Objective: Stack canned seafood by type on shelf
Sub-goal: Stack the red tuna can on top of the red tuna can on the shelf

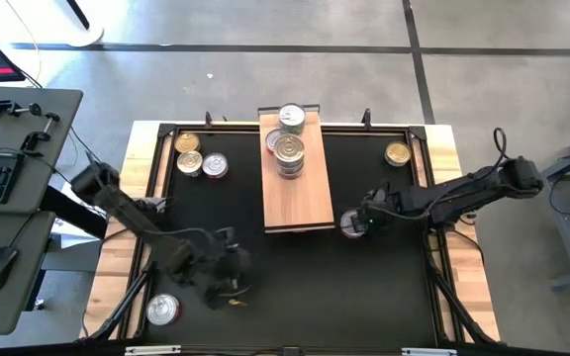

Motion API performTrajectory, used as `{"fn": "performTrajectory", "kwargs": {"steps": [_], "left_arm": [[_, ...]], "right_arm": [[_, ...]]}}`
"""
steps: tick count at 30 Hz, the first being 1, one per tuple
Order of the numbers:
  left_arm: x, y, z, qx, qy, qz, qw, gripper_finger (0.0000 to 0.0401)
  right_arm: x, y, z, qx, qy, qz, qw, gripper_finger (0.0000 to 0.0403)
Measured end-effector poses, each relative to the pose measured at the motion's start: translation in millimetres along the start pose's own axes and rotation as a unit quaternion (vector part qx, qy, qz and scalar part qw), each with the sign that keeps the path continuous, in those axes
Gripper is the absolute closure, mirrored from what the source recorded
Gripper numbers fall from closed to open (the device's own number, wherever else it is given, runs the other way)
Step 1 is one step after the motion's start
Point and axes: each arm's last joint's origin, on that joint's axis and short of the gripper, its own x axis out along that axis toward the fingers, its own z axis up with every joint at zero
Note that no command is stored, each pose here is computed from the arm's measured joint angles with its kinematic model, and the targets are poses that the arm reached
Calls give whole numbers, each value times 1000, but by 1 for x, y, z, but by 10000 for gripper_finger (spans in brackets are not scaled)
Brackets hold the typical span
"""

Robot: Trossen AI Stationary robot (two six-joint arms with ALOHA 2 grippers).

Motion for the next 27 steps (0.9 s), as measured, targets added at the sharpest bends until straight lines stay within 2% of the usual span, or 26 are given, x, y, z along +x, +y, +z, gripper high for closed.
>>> {"fn": "performTrajectory", "kwargs": {"steps": [3,7,12,16,21,27], "left_arm": [[-15,-3,-18,-26,-38,2,999,401],[-24,-7,-34,-87,-67,-14,994,401],[-16,-16,-45,-123,-73,-9,990,401],[-1,-19,-50,-160,-77,19,984,401],[10,-19,-48,-196,-88,37,976,401],[0,-9,-35,-188,-125,50,973,401]], "right_arm": [[-7,9,-8,6,-16,15,1000,403],[-38,37,-11,-7,-74,56,996,403],[-88,75,-16,-25,-150,143,978,403],[-120,90,-20,-27,-175,180,967,403],[-125,97,-23,-49,-177,145,972,403],[-99,111,-30,-53,-144,109,982,403]]}}
